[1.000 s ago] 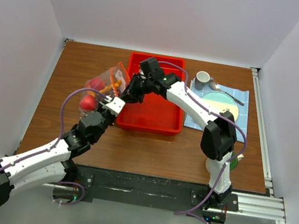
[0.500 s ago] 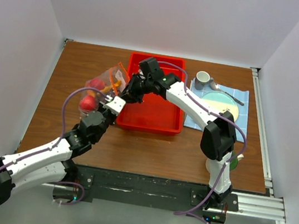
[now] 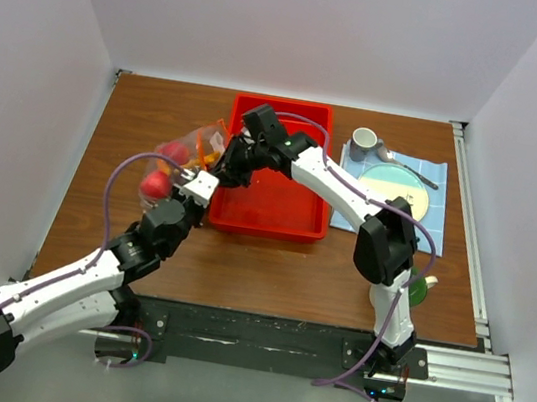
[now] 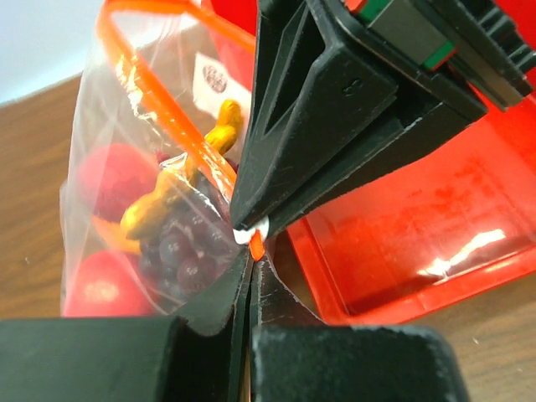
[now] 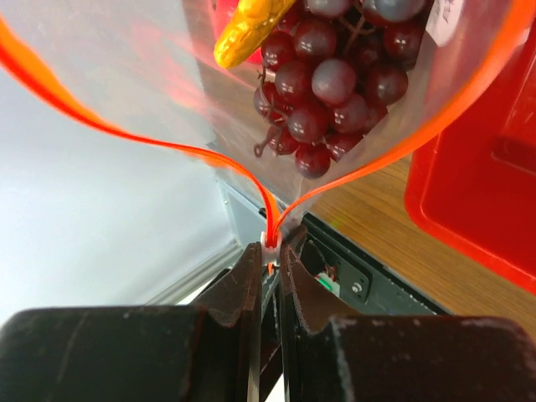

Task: Place the food in the zip-top bag and seal the zipper

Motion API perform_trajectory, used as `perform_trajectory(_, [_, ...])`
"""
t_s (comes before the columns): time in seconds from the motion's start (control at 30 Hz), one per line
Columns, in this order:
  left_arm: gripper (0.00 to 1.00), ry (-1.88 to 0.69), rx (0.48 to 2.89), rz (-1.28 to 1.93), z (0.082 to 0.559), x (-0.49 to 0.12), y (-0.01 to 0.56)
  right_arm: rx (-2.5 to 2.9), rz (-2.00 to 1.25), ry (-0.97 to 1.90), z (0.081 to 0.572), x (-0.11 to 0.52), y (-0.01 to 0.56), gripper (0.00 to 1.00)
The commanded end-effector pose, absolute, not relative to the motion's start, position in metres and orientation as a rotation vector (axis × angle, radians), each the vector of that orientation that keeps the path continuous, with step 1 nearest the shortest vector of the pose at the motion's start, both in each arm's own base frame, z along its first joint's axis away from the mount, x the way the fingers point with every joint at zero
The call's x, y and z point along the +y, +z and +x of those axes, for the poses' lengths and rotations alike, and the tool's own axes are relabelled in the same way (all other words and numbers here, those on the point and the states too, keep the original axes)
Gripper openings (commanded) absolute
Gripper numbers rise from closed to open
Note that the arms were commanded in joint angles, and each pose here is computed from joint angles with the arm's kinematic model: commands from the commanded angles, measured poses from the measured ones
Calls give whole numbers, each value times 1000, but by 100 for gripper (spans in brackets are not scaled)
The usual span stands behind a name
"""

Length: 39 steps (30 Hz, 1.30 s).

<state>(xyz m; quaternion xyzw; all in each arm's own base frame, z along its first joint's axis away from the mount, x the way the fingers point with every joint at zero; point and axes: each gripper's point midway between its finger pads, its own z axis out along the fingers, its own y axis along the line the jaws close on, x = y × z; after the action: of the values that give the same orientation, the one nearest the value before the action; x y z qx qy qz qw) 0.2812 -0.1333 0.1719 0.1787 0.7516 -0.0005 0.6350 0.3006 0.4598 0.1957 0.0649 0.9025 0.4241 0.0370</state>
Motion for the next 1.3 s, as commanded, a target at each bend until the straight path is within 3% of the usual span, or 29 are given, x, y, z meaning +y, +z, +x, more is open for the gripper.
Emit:
perform_trajectory(0.0, [0, -119, 1706, 280, 277, -138, 196, 2622, 125, 1408, 319, 478, 230, 0])
perform_trajectory(0.67, [0, -103, 1733, 203, 267, -121, 200, 2628, 127, 1345, 333, 479, 213, 0])
perform_trajectory(1.27, [0, -101, 1735, 163, 261, -112, 216, 2534, 84, 1284, 376, 479, 212, 0])
